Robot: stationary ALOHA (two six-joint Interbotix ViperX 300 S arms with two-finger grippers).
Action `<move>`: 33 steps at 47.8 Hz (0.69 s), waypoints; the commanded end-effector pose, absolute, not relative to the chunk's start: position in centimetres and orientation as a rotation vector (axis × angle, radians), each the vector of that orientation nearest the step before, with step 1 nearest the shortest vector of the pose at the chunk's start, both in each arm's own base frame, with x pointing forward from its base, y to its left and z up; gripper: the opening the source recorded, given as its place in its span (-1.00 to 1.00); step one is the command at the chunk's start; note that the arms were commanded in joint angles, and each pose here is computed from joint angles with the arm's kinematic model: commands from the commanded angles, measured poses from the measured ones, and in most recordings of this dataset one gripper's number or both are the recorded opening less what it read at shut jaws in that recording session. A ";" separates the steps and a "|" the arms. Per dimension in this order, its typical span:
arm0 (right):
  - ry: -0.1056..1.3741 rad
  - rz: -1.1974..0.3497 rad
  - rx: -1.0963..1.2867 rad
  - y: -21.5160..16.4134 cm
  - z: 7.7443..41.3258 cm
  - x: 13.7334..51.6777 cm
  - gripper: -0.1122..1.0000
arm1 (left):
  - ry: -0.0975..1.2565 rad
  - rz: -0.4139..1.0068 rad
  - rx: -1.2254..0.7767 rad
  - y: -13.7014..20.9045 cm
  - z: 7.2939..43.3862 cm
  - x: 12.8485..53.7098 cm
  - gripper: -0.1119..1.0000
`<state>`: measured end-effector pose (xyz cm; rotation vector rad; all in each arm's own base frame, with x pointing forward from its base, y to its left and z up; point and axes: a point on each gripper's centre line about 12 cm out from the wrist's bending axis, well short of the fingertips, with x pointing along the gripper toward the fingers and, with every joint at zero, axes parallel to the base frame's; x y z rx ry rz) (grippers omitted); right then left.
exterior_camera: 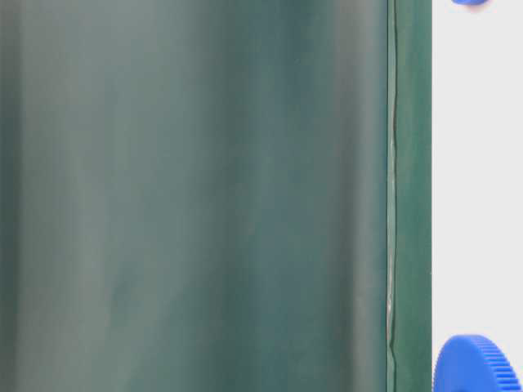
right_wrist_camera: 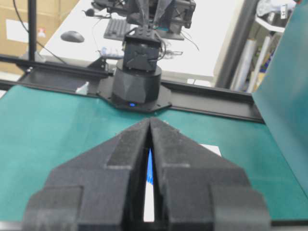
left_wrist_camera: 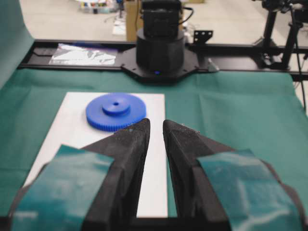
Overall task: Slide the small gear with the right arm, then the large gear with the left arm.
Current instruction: 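Lower the right gripper onto the hub of the small blue gear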
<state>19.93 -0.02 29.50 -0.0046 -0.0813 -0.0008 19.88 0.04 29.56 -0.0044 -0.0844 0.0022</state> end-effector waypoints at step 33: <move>0.558 -0.394 0.275 -7.0 18.1 18.6 0.15 | 0.258 0.204 -0.028 4.1 24.2 19.8 -0.80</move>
